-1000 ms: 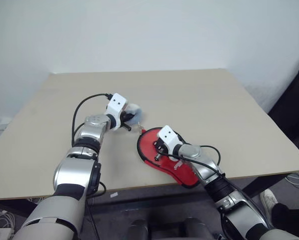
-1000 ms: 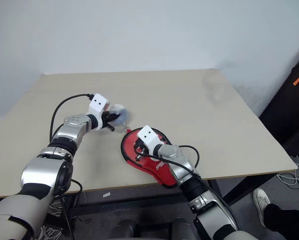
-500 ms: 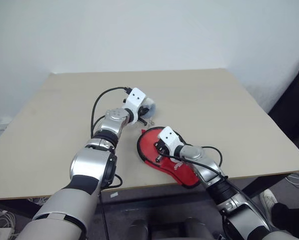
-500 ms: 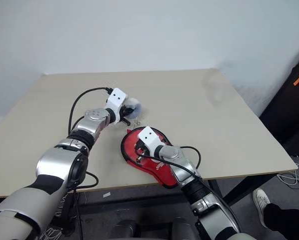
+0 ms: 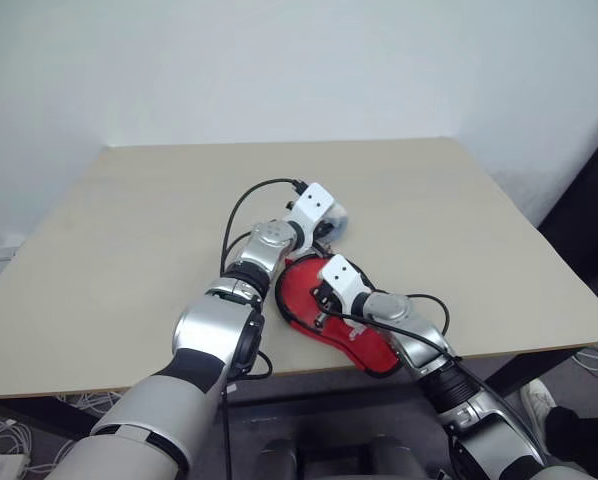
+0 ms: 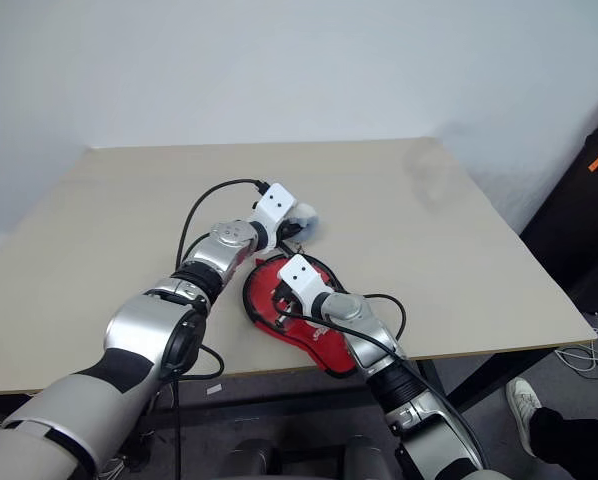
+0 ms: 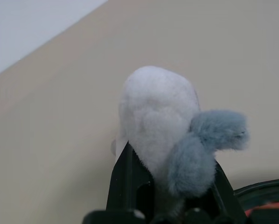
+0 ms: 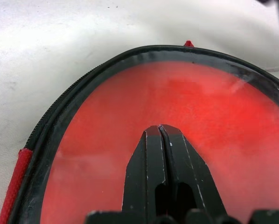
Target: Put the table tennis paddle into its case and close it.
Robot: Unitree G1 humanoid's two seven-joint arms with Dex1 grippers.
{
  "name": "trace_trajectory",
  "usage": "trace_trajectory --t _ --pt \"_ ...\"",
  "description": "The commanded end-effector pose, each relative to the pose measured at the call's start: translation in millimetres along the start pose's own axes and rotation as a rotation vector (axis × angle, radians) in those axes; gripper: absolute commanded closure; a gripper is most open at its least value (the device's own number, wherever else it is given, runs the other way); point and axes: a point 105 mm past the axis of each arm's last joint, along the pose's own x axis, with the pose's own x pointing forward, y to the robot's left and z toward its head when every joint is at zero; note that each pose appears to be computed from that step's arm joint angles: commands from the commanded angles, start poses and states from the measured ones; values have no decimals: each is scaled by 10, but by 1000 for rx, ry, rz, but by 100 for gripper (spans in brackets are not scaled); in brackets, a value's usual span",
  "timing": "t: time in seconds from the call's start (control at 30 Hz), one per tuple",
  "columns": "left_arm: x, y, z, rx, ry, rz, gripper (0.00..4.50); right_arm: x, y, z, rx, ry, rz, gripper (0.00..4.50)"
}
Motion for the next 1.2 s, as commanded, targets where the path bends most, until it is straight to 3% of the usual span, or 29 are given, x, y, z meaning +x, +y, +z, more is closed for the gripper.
trace_trajectory --t 0.03,0.33,0.67,1.07,1.2 --pt "56 -126 456 84 -135 -74 426 -1 50 -266 26 103 13 450" --pt "-12 -516 321 186 -137 -379 426 -10 51 -288 33 109 9 450" --pt "-203 -537 66 306 -79 -538 426 1 60 -291 28 114 18 450" --pt "-290 -495 -69 327 -33 -581 10 4 72 -298 24 120 30 450" --pt "-303 -403 3 342 -46 -547 4 10 87 -298 20 121 39 450"
